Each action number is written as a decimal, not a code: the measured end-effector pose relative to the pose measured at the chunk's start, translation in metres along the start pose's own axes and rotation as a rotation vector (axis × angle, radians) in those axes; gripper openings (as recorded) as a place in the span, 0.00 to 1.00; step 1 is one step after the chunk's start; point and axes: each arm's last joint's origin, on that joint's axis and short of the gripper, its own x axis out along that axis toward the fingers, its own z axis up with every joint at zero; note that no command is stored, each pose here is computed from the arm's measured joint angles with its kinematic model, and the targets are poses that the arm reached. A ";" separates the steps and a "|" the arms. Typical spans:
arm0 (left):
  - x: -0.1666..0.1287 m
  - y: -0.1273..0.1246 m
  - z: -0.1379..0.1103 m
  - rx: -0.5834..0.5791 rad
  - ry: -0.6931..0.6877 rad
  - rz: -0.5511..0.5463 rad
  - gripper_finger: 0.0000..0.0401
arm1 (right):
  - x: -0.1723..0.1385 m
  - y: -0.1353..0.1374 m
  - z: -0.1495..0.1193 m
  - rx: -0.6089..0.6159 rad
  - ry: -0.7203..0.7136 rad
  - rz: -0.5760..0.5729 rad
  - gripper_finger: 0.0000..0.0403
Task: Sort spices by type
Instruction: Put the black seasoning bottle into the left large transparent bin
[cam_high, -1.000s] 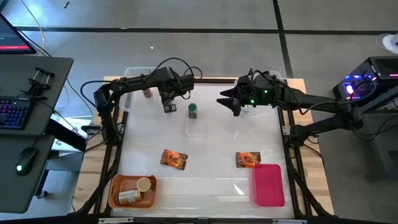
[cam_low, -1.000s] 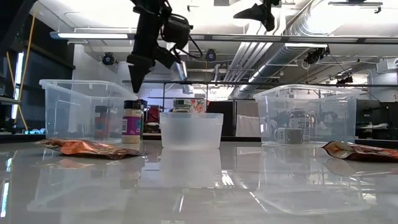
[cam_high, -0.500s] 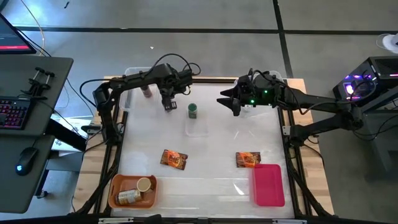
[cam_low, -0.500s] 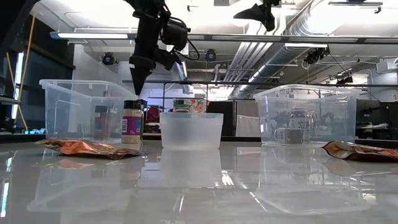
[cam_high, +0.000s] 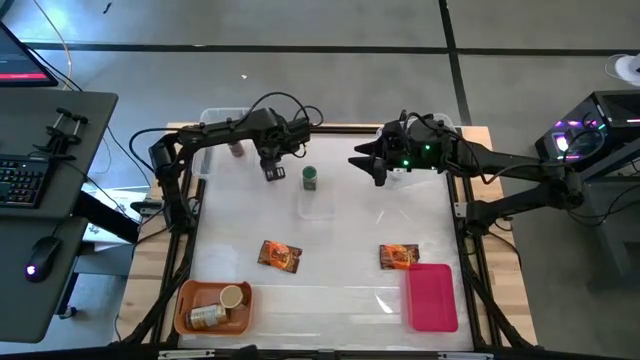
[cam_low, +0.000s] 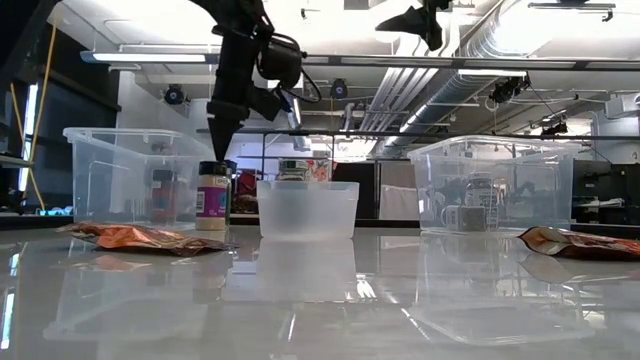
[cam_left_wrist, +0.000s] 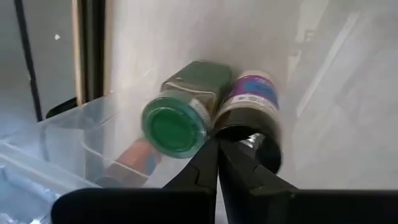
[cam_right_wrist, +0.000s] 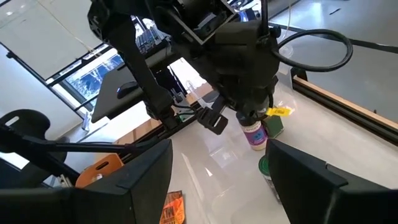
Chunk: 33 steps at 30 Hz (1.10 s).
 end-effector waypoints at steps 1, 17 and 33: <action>0.001 0.000 0.000 0.000 0.003 0.007 0.00 | 0.000 0.000 0.000 0.000 -0.001 -0.001 0.62; 0.007 -0.023 -0.008 0.095 0.036 0.003 0.00 | 0.000 -0.001 0.000 -0.023 -0.010 -0.022 0.62; -0.019 -0.071 -0.012 0.150 -0.053 -0.154 0.00 | 0.000 -0.001 0.000 -0.019 -0.008 -0.024 0.62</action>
